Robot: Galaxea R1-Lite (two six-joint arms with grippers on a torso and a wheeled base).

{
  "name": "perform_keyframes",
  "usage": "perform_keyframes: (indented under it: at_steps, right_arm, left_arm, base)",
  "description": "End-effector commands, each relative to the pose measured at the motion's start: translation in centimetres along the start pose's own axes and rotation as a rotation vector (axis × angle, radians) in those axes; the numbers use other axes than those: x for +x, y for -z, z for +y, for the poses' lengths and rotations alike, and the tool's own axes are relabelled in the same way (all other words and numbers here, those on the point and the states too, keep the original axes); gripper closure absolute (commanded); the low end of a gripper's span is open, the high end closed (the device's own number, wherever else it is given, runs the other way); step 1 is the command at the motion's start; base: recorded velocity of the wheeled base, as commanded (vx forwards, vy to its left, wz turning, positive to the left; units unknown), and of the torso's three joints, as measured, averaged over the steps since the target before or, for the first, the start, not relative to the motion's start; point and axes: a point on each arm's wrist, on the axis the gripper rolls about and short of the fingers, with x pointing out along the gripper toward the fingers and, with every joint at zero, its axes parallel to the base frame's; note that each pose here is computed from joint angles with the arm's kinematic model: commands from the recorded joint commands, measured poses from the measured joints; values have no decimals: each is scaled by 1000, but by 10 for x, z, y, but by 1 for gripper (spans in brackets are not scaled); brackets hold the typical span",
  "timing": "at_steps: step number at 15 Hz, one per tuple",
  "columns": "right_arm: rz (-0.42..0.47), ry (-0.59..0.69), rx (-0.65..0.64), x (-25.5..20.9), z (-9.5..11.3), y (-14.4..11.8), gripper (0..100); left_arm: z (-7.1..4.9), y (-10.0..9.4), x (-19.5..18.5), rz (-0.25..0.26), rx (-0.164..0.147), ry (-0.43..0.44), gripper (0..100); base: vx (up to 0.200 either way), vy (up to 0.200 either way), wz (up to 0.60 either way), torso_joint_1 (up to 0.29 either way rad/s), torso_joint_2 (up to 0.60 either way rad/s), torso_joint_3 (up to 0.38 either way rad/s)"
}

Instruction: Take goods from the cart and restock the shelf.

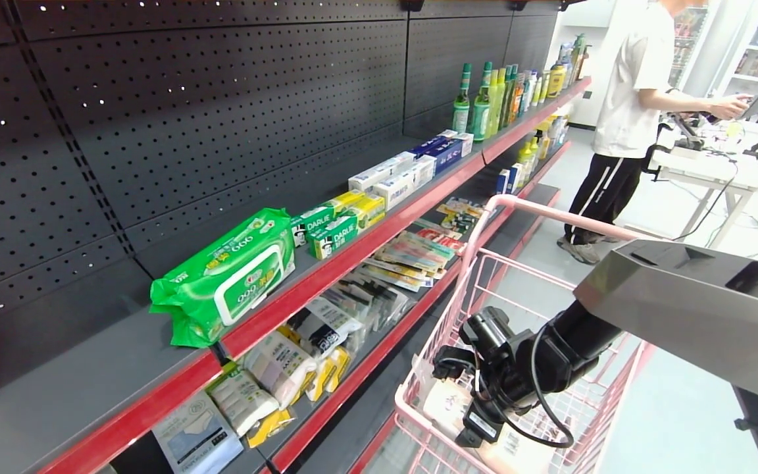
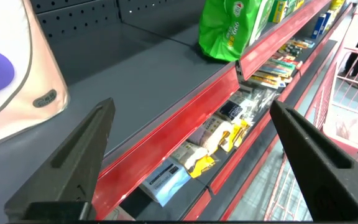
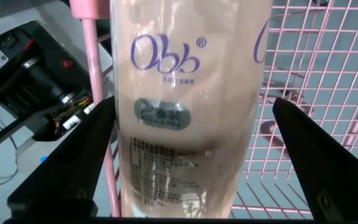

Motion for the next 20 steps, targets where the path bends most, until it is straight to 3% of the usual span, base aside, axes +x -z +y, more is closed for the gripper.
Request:
perform_keyframes:
  at_steps: [1, 15, 20]
  right_arm:
    - [4, 0, 1, 2, 0, 1, 0]
    - [20, 25, -8, 5, 0, 1, 0]
    - [-3, 45, -14, 11, -1, 0, 0]
  left_arm:
    - [0, 0, 0, 1, 0, -1, 0]
    - [0, 0, 0, 1, 0, -1, 0]
    - [0, 0, 0, 1, 0, -1, 0]
  base:
    - [0, 0, 0, 0, 0, 0]
    - [0, 0, 0, 0, 0, 0]
    - [0, 0, 0, -83, 211, 124]
